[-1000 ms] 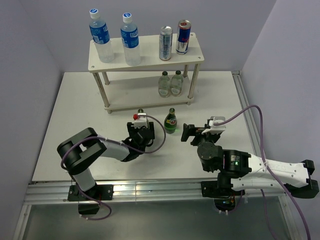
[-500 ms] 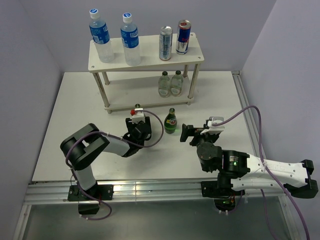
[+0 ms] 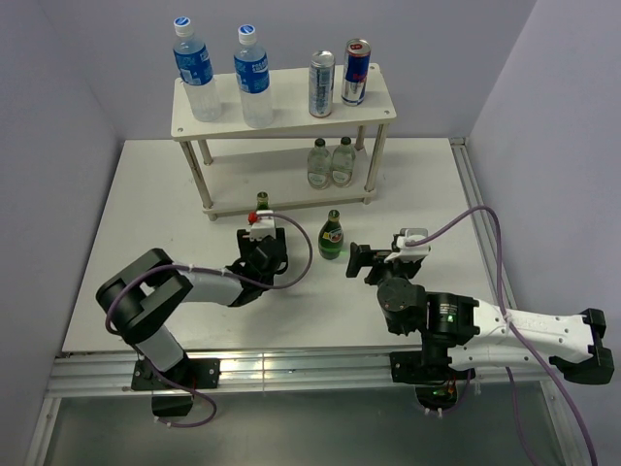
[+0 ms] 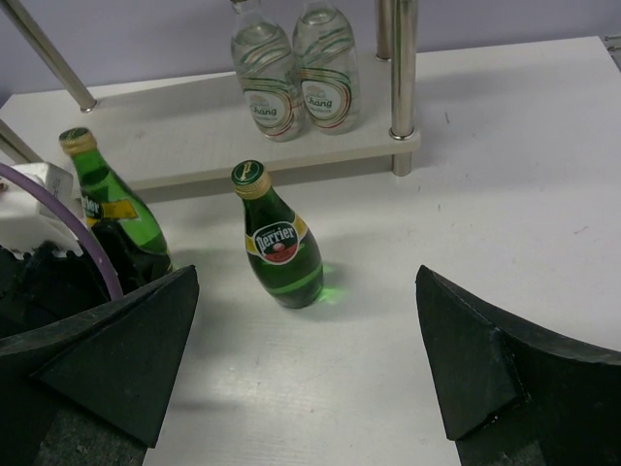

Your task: Place and organize the beverage onto the shelf

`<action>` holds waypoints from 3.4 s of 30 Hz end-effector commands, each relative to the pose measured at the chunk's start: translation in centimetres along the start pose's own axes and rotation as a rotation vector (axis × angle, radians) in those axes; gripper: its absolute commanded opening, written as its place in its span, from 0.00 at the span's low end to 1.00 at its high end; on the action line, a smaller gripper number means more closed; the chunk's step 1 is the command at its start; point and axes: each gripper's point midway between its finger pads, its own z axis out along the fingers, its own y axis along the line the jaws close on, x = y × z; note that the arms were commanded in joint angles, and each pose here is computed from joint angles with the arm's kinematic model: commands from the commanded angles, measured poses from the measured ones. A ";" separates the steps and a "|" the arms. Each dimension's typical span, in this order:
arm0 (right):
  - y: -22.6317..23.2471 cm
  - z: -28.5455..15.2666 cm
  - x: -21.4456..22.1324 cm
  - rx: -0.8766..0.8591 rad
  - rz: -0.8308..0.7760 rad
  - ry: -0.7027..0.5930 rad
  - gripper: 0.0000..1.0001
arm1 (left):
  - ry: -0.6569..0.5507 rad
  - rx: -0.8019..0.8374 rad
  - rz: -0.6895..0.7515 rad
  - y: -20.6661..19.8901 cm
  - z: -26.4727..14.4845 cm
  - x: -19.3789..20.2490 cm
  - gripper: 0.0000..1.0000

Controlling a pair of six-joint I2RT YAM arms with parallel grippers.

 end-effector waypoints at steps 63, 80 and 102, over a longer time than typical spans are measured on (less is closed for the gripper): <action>-0.1 0.6 0.5 0.009 0.023 -0.003 1.00 | 0.291 0.077 -0.099 -2.4 7.7 0.4 0.91; 0.7 1.1 1.4 -0.005 0.007 0.016 1.00 | 0.230 0.034 -0.097 -1.8 8.5 -1.0 0.70; 1.2 1.3 1.8 -0.014 0.003 0.024 1.00 | -0.010 -0.049 -0.165 2.4 5.0 -7.5 0.00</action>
